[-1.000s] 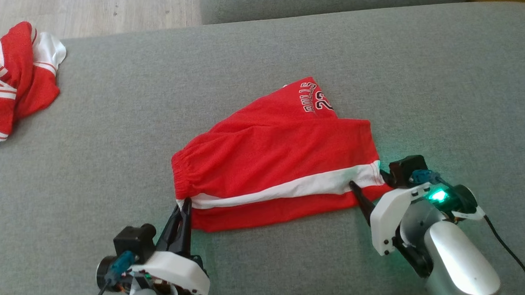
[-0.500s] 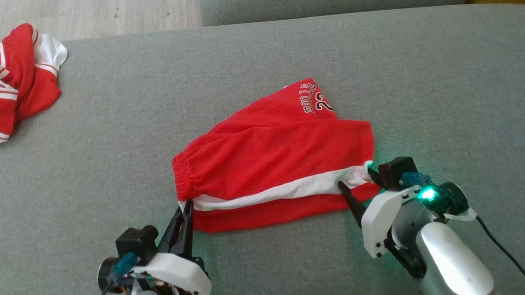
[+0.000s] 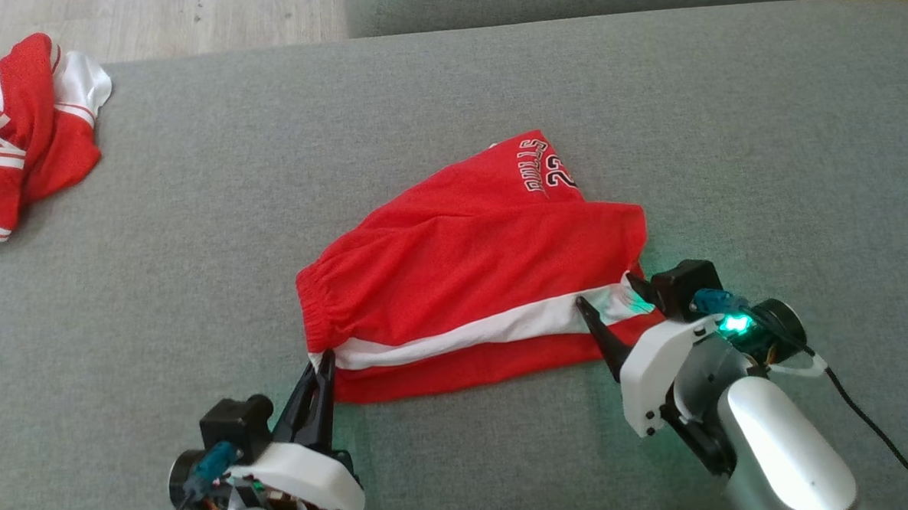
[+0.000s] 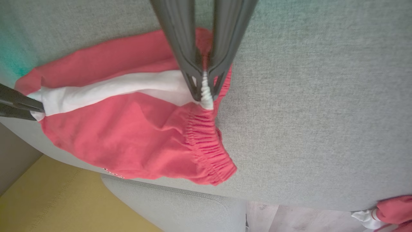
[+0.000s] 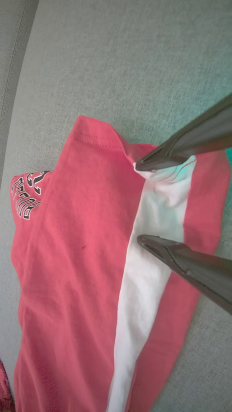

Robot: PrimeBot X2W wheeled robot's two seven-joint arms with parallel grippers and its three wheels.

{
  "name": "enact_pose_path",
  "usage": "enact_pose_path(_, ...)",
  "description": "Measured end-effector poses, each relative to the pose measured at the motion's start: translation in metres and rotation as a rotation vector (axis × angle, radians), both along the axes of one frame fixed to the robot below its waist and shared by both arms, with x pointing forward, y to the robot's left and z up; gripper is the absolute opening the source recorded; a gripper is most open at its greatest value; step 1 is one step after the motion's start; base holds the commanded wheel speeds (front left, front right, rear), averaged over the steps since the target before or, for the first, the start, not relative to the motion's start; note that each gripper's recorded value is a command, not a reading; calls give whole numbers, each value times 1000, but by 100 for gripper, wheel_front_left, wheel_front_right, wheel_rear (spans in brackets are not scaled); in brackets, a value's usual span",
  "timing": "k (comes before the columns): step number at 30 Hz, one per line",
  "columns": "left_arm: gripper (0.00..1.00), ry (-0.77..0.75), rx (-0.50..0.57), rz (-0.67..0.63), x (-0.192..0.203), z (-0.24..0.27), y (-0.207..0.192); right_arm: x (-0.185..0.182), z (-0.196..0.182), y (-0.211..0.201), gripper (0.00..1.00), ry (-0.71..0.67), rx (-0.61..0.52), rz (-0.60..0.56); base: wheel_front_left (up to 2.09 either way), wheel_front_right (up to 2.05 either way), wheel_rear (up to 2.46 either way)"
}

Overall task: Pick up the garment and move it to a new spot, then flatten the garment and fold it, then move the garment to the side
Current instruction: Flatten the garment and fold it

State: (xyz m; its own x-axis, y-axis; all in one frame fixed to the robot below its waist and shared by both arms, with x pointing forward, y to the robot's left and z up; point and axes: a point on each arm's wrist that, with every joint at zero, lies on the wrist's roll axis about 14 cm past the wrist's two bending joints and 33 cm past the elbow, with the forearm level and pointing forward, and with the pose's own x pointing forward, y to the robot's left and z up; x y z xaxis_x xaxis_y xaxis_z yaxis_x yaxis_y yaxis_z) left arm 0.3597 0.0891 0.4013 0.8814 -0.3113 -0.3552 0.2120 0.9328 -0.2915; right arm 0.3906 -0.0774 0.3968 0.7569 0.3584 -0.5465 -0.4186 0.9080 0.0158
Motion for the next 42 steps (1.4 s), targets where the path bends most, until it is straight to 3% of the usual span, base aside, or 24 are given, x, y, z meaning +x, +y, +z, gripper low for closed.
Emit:
enact_pose_path(15, 0, 22, 2, 4, 0, -7, 2, -3, -22, -18, 98, 81, -11, -60, 0, 0, 0)
enact_pose_path(17, 0, 24, 3, 7, 0, -8, 3, 1, -22, -17, 80, 81, -13, -57, 0, 0, 0)
enact_pose_path(19, 0, 25, 3, 8, 0, -8, 4, 3, -21, -17, 50, 78, -14, -56, 0, 0, 0)
enact_pose_path(23, 0, 22, 5, 9, 0, -8, 5, 8, -18, -16, 29, 64, -14, -53, 0, 0, 0)
enact_pose_path(31, 0, 9, 5, 12, 2, -4, 6, 11, -9, -19, 22, 32, -6, -62, 0, 0, 0)
enact_pose_path(34, 0, 6, 6, 10, 3, -3, 5, 10, -9, -20, 0, 39, -1, -67, 0, 0, 0)
enact_pose_path(42, 0, -2, 12, 15, 4, -1, 8, 6, -15, -20, 0, 67, 26, -80, 0, 0, 0)
